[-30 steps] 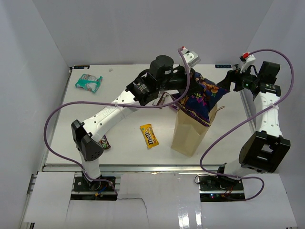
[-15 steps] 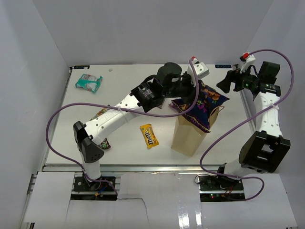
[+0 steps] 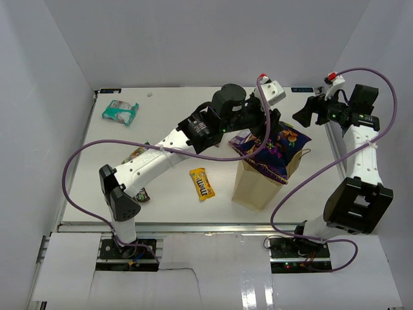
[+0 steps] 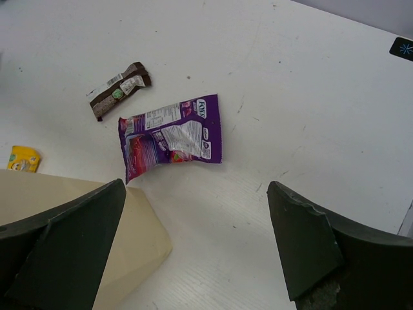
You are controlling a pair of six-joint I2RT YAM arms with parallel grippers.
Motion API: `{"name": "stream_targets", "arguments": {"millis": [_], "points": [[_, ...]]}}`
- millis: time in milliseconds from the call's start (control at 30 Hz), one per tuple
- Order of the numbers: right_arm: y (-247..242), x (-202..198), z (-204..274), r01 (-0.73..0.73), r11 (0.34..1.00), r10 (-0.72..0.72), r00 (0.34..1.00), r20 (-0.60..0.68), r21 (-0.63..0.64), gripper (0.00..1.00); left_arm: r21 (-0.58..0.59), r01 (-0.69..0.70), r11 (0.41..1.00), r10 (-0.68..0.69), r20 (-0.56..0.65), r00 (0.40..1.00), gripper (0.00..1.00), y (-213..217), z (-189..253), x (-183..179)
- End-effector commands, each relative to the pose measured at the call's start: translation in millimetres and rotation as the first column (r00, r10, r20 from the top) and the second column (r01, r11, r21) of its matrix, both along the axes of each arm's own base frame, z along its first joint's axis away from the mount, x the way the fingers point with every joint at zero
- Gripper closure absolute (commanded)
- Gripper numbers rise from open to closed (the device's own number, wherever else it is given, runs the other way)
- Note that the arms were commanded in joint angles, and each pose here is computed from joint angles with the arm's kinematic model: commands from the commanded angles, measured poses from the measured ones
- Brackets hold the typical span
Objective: Place the snacks into the paper bag
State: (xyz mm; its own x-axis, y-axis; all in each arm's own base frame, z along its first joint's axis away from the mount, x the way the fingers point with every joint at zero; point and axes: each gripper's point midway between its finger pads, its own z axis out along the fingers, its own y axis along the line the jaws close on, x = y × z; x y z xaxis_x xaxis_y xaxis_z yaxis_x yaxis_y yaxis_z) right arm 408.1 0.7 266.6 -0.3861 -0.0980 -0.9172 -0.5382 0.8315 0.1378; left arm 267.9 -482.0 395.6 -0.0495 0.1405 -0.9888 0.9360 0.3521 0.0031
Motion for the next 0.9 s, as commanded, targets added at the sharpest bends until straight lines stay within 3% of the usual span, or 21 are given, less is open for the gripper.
{"name": "stream_targets", "arguments": {"millis": [0, 167, 333, 467, 567, 600, 667, 700, 733, 867], "points": [[4.4, -4.8, 12.4, -0.039, 0.999, 0.039, 0.998, 0.051, 0.003, 0.04, -0.087, -0.014, 0.996, 0.02, 0.069, 0.997, 0.34, 15.0, 48.8, -8.7], [14.3, -11.2, 24.7, -0.105, 0.994, 0.103, 0.991, 0.082, 0.018, 0.04, -0.086, -0.017, 0.996, 0.023, 0.064, 0.998, 0.34, 16.6, 47.7, -9.2], [34.6, -26.4, 62.6, -0.254, 0.967, 0.246, 0.95, 0.194, 0.015, 0.01, -0.069, -0.05, 0.996, 0.055, 0.067, 0.996, 0.42, 25.6, 44.5, -7.6], [56.8, -48.6, 107.9, -0.437, 0.899, 0.421, 0.842, 0.338, -0.03, 0.0, -0.068, -0.131, 0.989, 0.136, 0.062, 0.989, 0.41, 42.9, 43.0, -2.1], [68.6, -68.0, 133.6, -0.515, 0.855, 0.493, 0.782, 0.382, -0.05, 0.05, -0.107, -0.227, 0.968, 0.236, 0.074, 0.969, 0.39, 65.3, 54.0, 4.0], [70.7, -70.2, 138.6, -0.531, 0.838, 0.528, 0.736, 0.423, -0.122, 0.05, -0.128, -0.25, 0.96, 0.261, 0.079, 0.962, 0.38, 70.6, 59.0, 5.7], [83.2, -90.2, 145.1, -0.563, 0.815, 0.565, 0.721, 0.4, -0.137, 0.05, -0.142, -0.321, 0.936, 0.334, 0.08, 0.939, 0.36, 89.9, 60.9, 8.8], [86.8, -92.5, 143.9, -0.563, 0.785, 0.616, 0.658, 0.433, -0.26, 0.05, -0.155, -0.346, 0.925, 0.361, 0.08, 0.929, 0.35, 96.2, 63.0, 10.5], [92.7, -99.4, 141.8, -0.572, 0.765, 0.642, 0.646, 0.413, -0.296, 0.06, -0.159, -0.37, 0.915, 0.385, 0.077, 0.92, 0.34, 102.9, 62.7, 11.4], [117.7, -116.0, 99.8, -0.613, 0.679, 0.727, 0.637, 0.256, -0.404, 0.15, -0.174, -0.461, 0.87, 0.477, 0.061, 0.877, 0.27, 130.3, 53.4, 14.3]]}}
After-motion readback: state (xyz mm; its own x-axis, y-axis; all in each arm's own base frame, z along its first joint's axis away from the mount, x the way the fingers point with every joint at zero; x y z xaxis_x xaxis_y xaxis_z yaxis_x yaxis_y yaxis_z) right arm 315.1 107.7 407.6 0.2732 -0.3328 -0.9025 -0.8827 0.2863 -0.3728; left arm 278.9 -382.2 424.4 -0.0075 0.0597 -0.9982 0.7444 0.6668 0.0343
